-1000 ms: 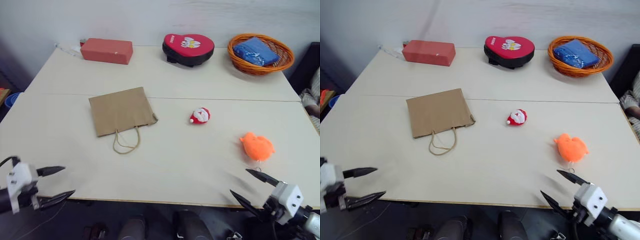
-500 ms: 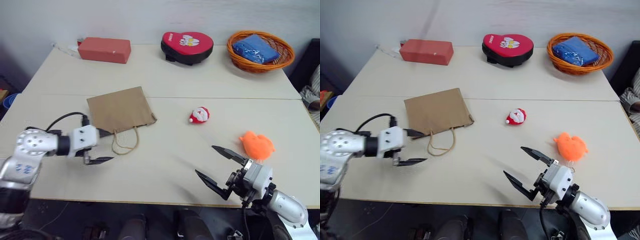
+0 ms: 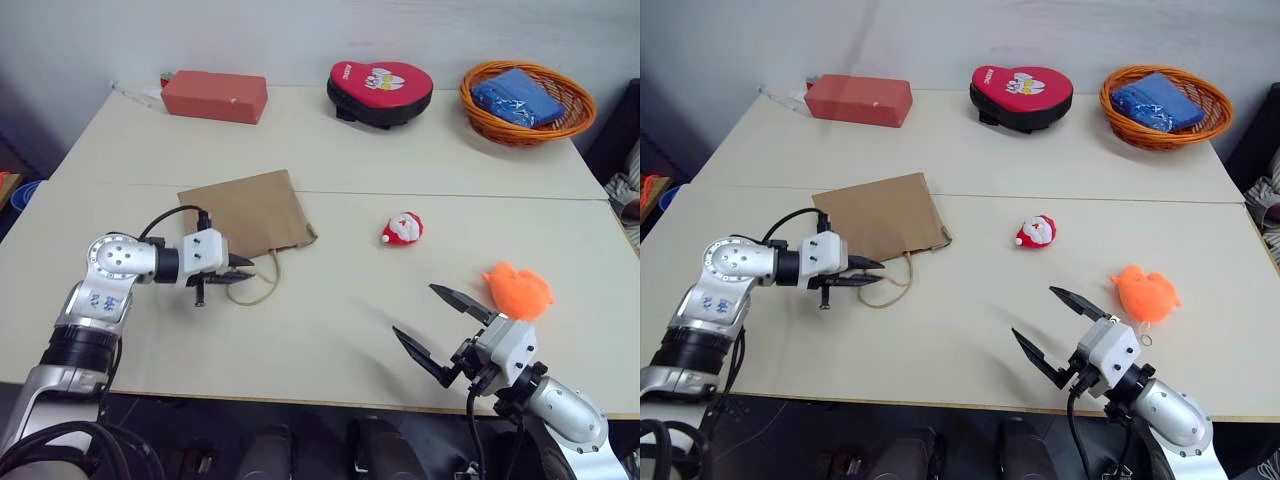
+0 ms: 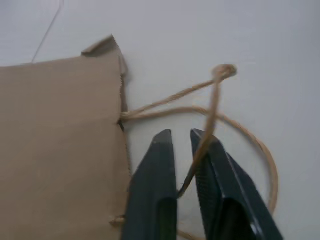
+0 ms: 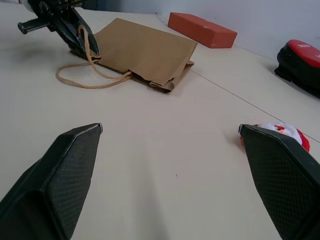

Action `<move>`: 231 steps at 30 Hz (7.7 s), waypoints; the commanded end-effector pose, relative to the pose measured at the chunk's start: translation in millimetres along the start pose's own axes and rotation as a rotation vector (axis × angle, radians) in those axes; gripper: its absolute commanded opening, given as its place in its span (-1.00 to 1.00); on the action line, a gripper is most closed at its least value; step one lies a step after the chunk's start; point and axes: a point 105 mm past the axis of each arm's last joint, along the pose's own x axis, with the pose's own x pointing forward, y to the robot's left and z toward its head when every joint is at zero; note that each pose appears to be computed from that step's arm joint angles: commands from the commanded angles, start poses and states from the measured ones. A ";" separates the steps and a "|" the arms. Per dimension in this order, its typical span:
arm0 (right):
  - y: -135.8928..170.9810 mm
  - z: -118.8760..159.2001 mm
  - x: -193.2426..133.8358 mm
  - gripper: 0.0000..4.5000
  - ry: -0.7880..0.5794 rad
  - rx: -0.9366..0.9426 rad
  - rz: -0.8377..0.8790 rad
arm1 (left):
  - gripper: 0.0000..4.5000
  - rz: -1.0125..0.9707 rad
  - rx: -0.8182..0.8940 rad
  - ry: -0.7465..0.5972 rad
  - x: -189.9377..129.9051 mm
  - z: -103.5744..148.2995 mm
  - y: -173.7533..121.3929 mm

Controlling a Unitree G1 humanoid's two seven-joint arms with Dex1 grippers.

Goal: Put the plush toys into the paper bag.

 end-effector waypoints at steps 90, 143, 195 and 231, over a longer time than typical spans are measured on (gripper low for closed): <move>-63.4 -31.0 -78.4 0.99 0.196 0.037 -0.227 | -1.00 -0.138 -0.228 -0.597 7.3 132.0 -30.8; -173.1 -69.7 0.4 0.25 0.514 -0.572 -0.294 | -1.00 -0.213 -0.254 -0.557 22.8 129.4 -41.2; 32.3 -0.3 155.1 -0.13 -0.189 -0.632 0.728 | -1.00 -0.325 -0.308 -0.570 14.2 139.0 -42.9; -134.6 -50.5 -68.0 0.98 0.219 -0.224 -0.186 | -1.00 -0.263 -0.296 -0.560 11.0 131.8 -39.4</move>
